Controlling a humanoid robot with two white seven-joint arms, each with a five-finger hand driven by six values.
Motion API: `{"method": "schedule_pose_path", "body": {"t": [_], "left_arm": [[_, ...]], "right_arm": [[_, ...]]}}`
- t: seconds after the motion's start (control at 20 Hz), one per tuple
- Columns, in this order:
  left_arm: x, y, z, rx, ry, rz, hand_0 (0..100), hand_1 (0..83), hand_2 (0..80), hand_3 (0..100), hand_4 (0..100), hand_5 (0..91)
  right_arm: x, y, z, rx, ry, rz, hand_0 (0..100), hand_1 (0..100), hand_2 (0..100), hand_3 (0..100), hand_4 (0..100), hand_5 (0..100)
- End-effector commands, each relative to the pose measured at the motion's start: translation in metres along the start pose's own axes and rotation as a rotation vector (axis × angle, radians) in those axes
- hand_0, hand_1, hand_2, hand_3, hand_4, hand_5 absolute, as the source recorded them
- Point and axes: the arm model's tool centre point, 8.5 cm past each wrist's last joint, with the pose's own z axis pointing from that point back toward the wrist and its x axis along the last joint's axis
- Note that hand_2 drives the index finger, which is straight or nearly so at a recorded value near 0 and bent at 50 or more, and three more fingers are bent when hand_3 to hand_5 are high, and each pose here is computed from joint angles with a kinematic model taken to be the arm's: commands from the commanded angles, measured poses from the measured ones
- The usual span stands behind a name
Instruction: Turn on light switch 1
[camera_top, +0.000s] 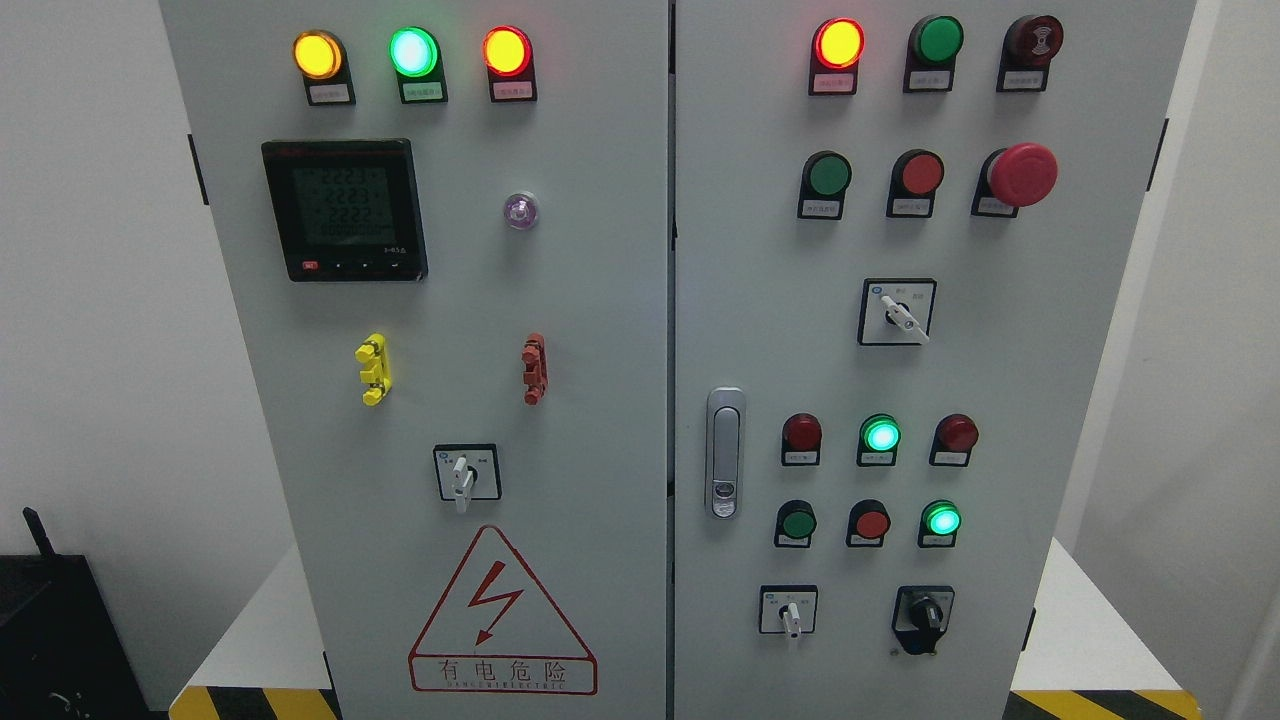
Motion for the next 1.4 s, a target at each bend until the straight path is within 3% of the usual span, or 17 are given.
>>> {"method": "schedule_pose_path", "body": {"t": [0.0,0.1,0.4,0.7,0.9,1.35], "left_arm": [[0.161,0.057,0.027,0.073,-0.49,-0.094,44,18.9,0.0,18,26,0.0],[0.174,0.058,0.03,0.082,-0.529,-0.099,45,20.5,0.0,19,28,0.0],[0.258,0.048,0.052,0.09,-0.783,-0.151,49,24.9,12.2,30,38,0.1],[0.315,0.036,0.065,0.081,-0.972,-0.168,52,26.6,17.8,33,43,7.1],[0.337,0.022,0.057,0.05,-1.039,-0.142,55,27.0,20.2,35,47,15.8],[0.389,-0.007,0.043,0.036,-1.083,-0.047,58,31.0,25.1,39,52,20.4]], "right_arm": [[0.0,0.0,0.0,0.0,0.002,-0.024,0,0,0,0,0,0],[0.0,0.0,0.0,0.0,0.002,-0.024,0,0,0,0,0,0],[0.0,0.0,0.0,0.0,0.002,-0.024,0,0,0,0,0,0],[0.0,0.0,0.0,0.0,0.002,-0.024,0,0,0,0,0,0],[0.0,0.0,0.0,0.0,0.002,-0.024,0,0,0,0,0,0],[0.0,0.0,0.0,0.0,0.002,-0.024,0,0,0,0,0,0]]}}
